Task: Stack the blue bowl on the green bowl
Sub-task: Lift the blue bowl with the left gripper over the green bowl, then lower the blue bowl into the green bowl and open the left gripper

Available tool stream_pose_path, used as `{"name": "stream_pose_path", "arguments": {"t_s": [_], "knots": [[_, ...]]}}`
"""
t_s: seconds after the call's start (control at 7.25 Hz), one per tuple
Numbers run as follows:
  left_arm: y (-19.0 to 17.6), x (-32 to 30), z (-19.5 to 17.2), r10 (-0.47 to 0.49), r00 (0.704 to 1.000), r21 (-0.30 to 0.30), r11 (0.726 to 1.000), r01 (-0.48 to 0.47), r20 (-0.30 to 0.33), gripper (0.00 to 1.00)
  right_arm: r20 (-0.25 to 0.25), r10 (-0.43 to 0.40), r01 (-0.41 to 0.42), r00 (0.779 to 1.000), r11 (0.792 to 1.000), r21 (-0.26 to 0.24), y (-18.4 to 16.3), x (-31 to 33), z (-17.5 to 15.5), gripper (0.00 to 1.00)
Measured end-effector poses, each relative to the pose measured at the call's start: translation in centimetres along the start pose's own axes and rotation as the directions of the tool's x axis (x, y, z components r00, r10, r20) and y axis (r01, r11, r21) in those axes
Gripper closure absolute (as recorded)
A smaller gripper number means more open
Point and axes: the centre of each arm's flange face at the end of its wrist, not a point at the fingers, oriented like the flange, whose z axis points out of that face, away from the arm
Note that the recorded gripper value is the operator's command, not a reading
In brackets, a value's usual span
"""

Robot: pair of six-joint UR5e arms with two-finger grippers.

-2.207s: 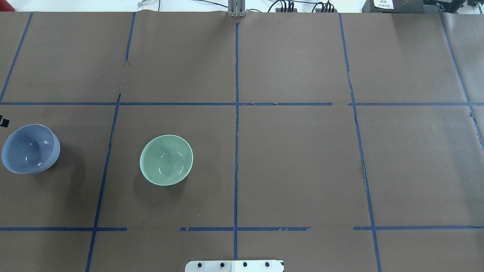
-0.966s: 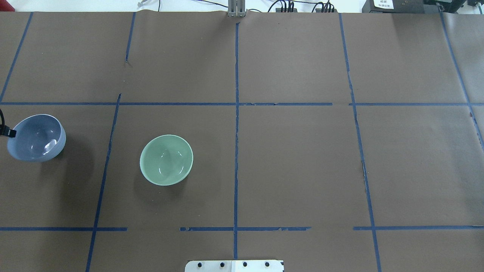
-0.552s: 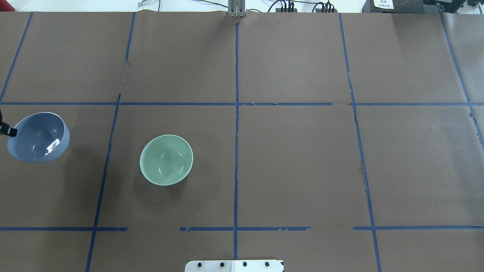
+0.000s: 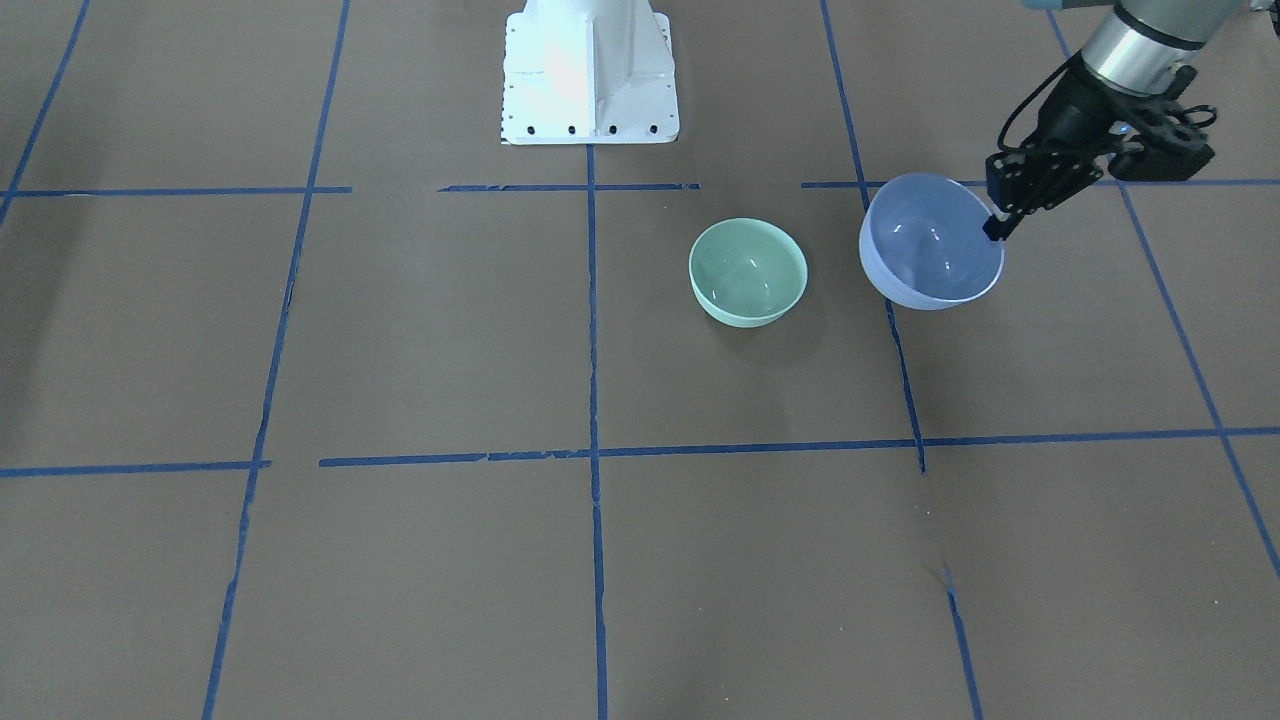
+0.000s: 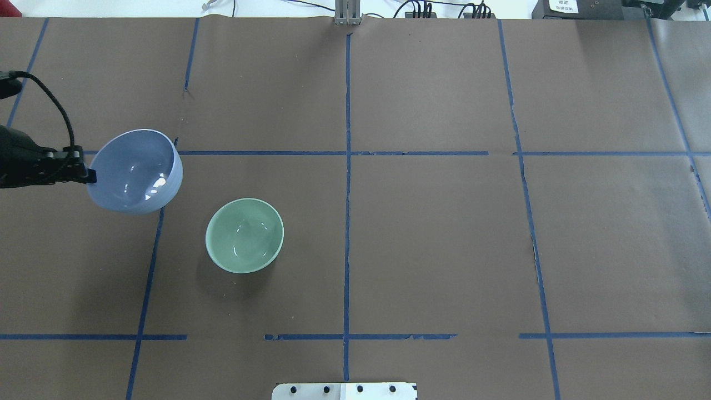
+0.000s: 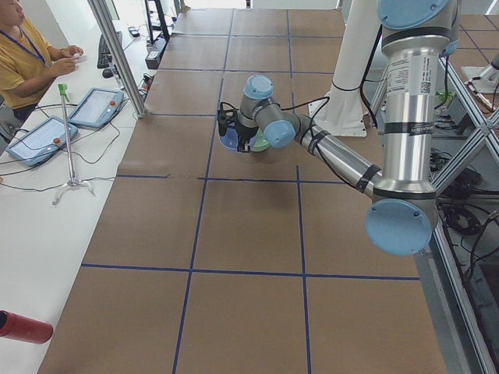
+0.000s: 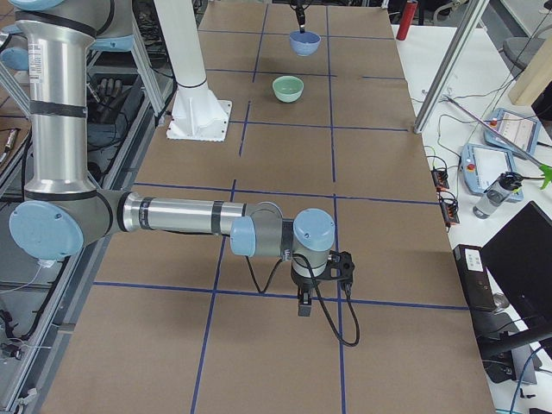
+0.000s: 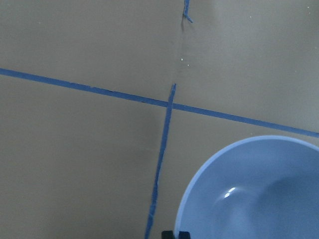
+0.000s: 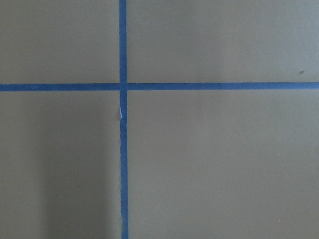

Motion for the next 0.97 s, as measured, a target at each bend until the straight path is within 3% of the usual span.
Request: {"name": "stream_pose_path", "arguments": {"t_s": [0.55, 0.97], "knots": [[7.2, 8.7, 5.6, -0.079, 0.996, 0.003, 0.997, 0.079, 0.041, 1.0, -0.001, 0.0, 0.0, 1.0, 1.0, 0.0, 0.0, 0.0, 0.0, 0.0], [10.7, 10.1, 8.3, -0.076, 0.994, -0.027, 0.997, 0.078, 0.072, 1.0, -0.001, 0.0, 0.0, 1.0, 1.0, 0.0, 0.0, 0.0, 0.0, 0.0]]}}
